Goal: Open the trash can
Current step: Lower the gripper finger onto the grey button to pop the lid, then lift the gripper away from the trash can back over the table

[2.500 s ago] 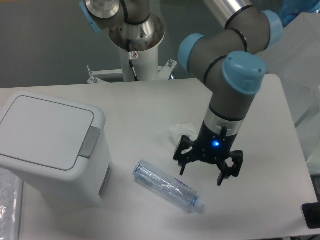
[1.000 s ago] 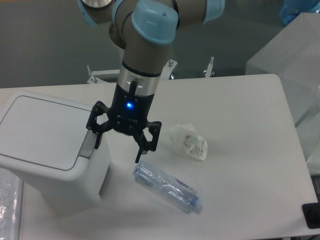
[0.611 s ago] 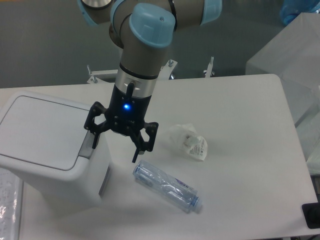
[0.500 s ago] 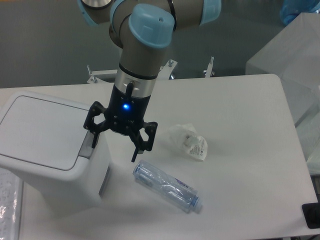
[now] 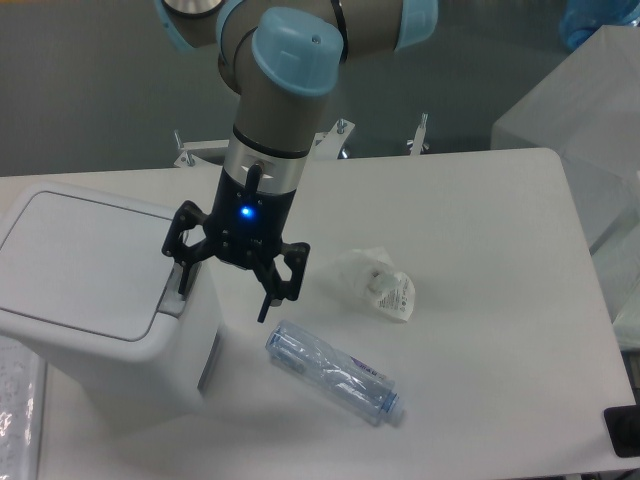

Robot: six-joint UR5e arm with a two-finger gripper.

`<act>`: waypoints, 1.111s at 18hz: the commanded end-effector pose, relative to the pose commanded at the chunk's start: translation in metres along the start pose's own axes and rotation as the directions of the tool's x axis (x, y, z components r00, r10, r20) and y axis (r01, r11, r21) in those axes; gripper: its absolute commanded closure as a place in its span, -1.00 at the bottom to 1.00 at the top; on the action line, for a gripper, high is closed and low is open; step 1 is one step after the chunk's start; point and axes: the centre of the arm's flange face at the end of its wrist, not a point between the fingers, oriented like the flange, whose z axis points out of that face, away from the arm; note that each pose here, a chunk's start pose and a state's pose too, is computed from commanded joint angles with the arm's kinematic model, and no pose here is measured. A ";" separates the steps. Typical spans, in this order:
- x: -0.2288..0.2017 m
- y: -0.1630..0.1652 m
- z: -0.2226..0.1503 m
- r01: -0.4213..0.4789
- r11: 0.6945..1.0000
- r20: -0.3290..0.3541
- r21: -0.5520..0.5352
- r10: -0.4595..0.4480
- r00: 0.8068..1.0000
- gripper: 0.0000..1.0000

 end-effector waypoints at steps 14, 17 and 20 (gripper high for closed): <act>-0.006 -0.016 -0.023 -0.009 0.999 0.035 0.044 0.007 0.999 -1.00; -0.024 -0.013 -0.029 -0.001 0.999 0.072 0.040 -0.002 0.997 -1.00; -0.052 -0.006 -0.039 0.015 0.999 0.127 0.035 -0.019 0.992 -1.00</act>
